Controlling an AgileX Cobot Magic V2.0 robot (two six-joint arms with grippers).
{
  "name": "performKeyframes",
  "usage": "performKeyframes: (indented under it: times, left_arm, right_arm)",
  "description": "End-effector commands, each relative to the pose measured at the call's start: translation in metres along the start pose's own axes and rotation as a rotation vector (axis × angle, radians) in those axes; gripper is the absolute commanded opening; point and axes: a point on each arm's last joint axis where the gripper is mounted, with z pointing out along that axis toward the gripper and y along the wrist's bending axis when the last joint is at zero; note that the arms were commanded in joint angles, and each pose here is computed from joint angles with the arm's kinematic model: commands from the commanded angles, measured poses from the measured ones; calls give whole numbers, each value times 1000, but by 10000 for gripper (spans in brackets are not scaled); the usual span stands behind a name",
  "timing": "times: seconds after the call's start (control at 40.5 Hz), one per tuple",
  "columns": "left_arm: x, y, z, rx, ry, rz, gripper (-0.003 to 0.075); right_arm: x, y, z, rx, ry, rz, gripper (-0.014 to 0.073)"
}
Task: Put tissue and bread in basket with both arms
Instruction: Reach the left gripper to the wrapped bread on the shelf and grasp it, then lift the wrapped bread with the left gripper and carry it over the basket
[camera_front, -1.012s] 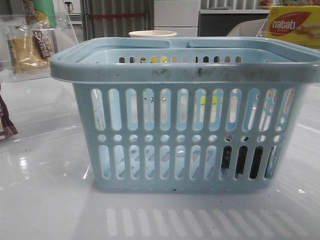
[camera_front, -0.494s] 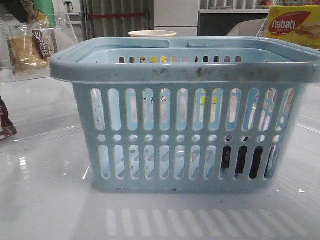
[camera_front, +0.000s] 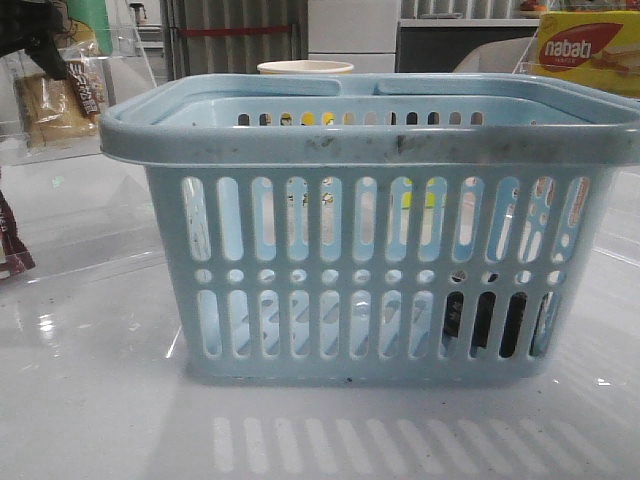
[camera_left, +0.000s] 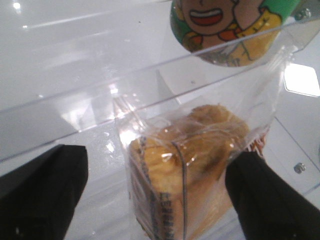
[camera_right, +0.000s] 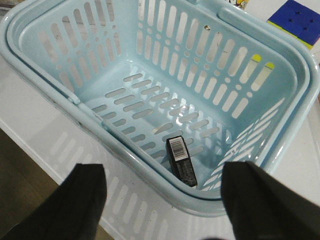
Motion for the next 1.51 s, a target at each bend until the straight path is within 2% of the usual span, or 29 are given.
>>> performKeyframes:
  times: [0.0, 0.148, 0.247, 0.543, 0.765, 0.913, 1.16, 1.481]
  left_arm:
    - [-35, -5, -25, 12, -191, -32, 602]
    - [-35, -5, -25, 14, -190, -38, 599]
    - [-34, -5, -24, 15, -179, -38, 558]
    - [-32, -5, -24, 17, -160, -38, 309]
    - [-29, -7, -26, 27, -107, -44, 170]
    - [-34, -11, -40, 53, -92, -71, 92]
    - [-44, -17, -71, 77, -88, -61, 93]
    - [-62, -28, -133, 130, -150, -68, 93]
  right_arm:
    - [-13, -2, -7, 22, -93, -15, 581]
    - [-13, -2, -7, 22, -93, -15, 581]
    - [-13, -2, -7, 22, -93, -15, 581]
    - [-13, -2, -7, 22, -93, -15, 581]
    - [-13, -2, -7, 22, -93, -15, 581]
    - [-13, -2, -7, 22, -93, -15, 581]
    - [-13, -2, -7, 22, -93, -15, 581]
    - [-13, -2, -7, 22, -93, -15, 581]
